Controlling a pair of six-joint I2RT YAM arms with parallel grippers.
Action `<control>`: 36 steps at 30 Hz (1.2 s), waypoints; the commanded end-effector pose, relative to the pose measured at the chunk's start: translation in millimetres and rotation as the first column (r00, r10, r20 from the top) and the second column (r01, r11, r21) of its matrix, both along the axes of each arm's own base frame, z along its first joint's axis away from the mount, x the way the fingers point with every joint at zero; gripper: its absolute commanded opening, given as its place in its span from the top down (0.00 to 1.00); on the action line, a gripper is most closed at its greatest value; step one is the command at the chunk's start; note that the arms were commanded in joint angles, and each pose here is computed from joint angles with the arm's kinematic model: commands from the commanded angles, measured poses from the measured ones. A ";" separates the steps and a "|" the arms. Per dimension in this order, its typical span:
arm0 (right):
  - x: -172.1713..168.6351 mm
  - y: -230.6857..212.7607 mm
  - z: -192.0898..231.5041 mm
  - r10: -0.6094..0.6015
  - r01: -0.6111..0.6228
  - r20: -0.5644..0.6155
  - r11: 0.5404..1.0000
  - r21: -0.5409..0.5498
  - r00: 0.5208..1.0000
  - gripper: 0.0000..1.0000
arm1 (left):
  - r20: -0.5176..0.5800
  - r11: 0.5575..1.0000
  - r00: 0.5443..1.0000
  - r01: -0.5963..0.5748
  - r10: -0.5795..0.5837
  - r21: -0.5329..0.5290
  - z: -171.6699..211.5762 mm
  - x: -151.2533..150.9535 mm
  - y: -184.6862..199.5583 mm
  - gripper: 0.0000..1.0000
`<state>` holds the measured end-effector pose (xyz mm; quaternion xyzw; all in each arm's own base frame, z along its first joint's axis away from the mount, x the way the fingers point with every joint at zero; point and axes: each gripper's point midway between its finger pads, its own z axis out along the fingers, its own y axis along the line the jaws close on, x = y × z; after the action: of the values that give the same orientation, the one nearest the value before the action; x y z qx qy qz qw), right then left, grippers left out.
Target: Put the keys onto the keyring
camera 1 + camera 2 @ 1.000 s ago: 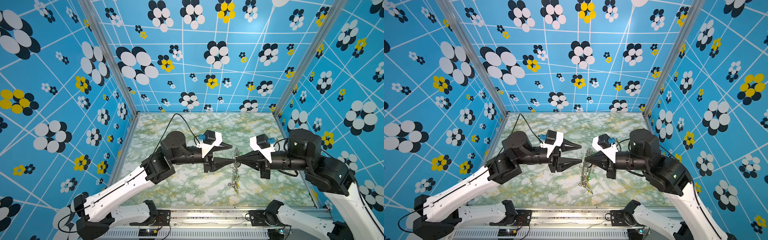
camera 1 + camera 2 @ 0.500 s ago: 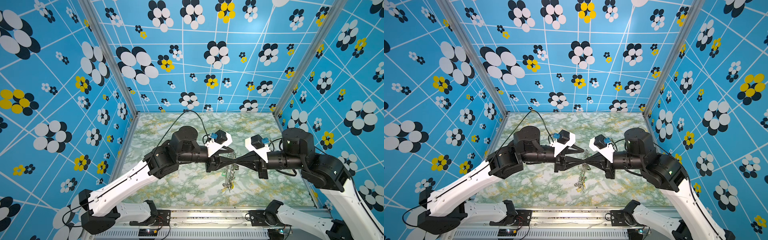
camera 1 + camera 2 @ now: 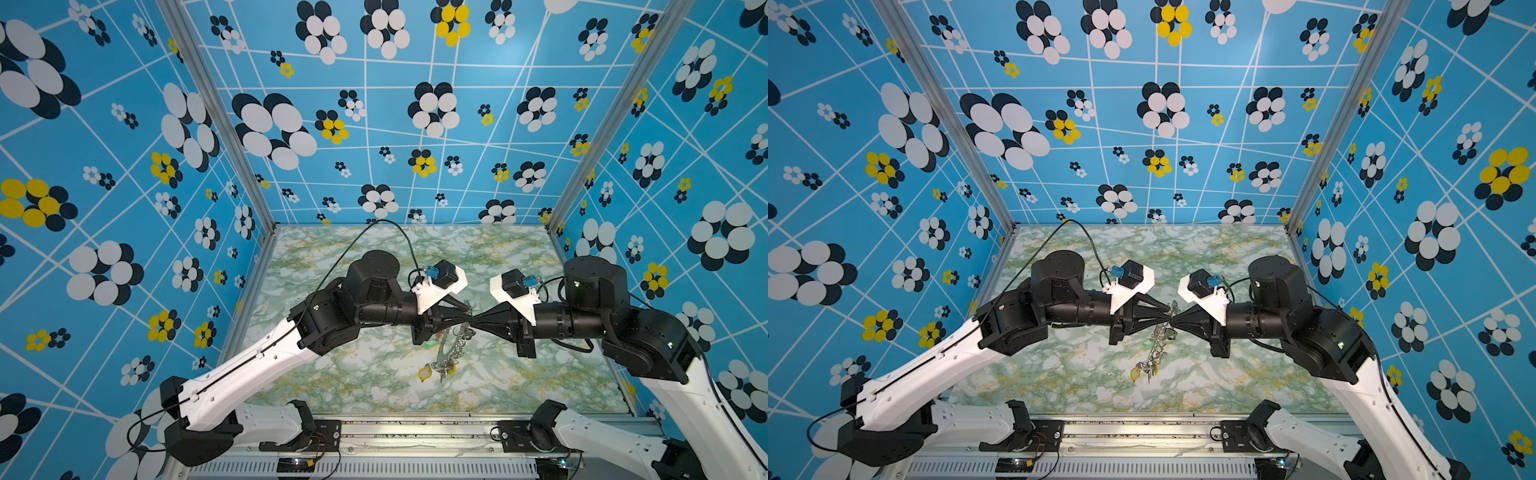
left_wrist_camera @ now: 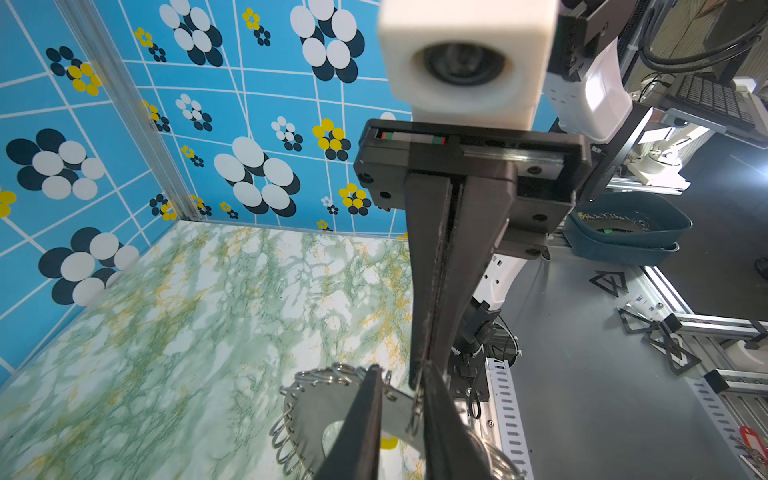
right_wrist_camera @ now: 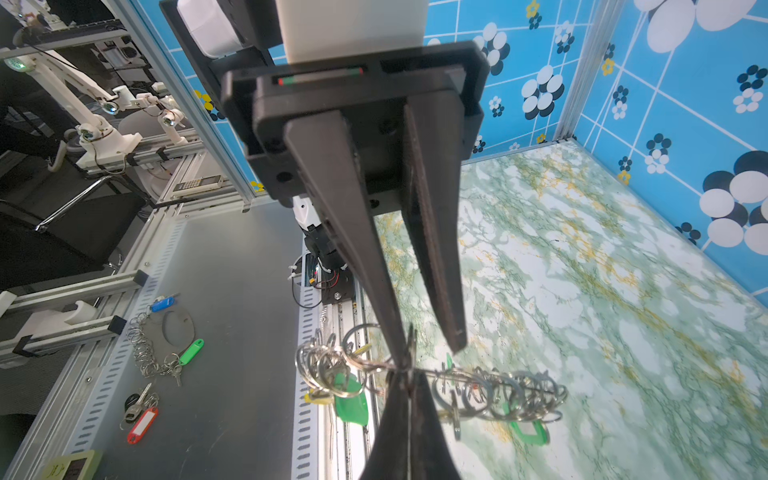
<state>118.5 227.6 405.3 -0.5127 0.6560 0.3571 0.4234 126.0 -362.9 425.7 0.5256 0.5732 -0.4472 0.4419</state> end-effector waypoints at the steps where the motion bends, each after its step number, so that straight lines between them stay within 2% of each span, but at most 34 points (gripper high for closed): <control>1: -5.4 -0.7 16.6 0.021 -0.023 0.058 0.999 0.034 0.998 1.00 | 0.009 1.000 1.000 0.018 -0.018 -0.018 9.3 -5.8 2.0 0.85; 6: -4.5 -0.7 17.4 0.017 -0.020 0.061 0.999 0.036 0.998 1.00 | 0.010 0.999 1.000 0.029 -0.029 -0.022 9.8 -7.9 2.3 1.00; 18: -3.3 -1.6 19.6 0.005 -0.007 0.064 0.999 0.039 0.998 1.00 | 0.062 0.995 0.997 0.040 -0.035 -0.095 22.0 -12.4 7.1 1.00; 27: -1.1 -8.0 19.5 -0.035 0.033 0.078 0.999 0.032 0.996 0.70 | 0.105 0.982 0.994 0.025 -0.005 -0.188 37.6 -11.5 15.1 1.00; 36: -4.9 -6.6 18.1 -0.017 0.014 0.073 0.999 0.050 0.997 0.65 | 0.113 0.956 0.994 0.043 -0.010 -0.292 50.6 -10.5 19.3 1.00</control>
<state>116.7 219.6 417.7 -0.5061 0.6488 0.3453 0.4514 121.6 -351.2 442.1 0.5014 0.5186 -0.4791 0.5002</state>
